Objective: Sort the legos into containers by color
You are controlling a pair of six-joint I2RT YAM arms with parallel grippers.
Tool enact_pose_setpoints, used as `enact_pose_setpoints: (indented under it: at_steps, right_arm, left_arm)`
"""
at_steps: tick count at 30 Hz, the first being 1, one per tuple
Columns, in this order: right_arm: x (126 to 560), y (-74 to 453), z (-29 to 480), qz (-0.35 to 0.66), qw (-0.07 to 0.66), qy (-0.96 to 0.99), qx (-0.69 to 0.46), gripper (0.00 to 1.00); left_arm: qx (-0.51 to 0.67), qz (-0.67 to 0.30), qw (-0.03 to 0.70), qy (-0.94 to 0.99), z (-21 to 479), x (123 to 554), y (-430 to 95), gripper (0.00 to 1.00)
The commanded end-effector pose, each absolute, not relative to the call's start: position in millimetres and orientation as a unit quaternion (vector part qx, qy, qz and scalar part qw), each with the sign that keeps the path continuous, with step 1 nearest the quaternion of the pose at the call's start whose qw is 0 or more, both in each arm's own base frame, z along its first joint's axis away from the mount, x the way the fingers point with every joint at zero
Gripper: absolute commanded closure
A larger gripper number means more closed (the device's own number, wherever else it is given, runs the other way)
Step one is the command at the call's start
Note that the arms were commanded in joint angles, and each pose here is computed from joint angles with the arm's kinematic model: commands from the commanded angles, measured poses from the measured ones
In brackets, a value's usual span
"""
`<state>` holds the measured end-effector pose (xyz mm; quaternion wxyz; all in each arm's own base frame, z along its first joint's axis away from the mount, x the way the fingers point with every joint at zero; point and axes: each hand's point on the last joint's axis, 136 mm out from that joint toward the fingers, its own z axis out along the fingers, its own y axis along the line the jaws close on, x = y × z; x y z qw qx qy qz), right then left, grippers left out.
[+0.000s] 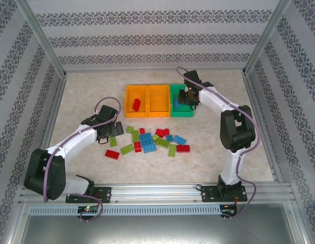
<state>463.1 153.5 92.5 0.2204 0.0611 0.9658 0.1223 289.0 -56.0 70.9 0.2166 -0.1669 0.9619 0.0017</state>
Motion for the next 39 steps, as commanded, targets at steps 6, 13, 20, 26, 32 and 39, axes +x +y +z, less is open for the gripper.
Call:
enact_pose_setpoints:
  at_steps: [6,13,20,26,32,39]
  right_arm:
    - [471,156,81,0.123,0.207,0.969,0.055,0.68]
    - [473,154,77,0.124,0.204,0.97,0.053,0.55]
    - [469,157,89,0.14,0.215,0.965,0.049,0.43]
    - [459,155,107,0.152,0.232,0.959,0.053,0.39]
    - [438,148,115,0.145,0.239,0.959,0.047,0.39]
    - [391,140,105,0.13,0.226,0.965,0.04,0.38]
  left_arm:
    - [-0.197,-0.027,0.148,0.969,40,264,-65,0.09]
    - [-0.19,-0.02,0.131,0.973,26,266,-67,0.18]
    - [-0.19,-0.021,0.122,0.974,16,272,-70,0.25]
    - [-0.188,-0.016,0.123,0.974,12,277,-70,0.4]
    - [-0.184,-0.021,0.134,0.974,12,282,-72,0.63]
    - [-0.161,-0.064,0.203,0.964,44,303,-84,0.75]
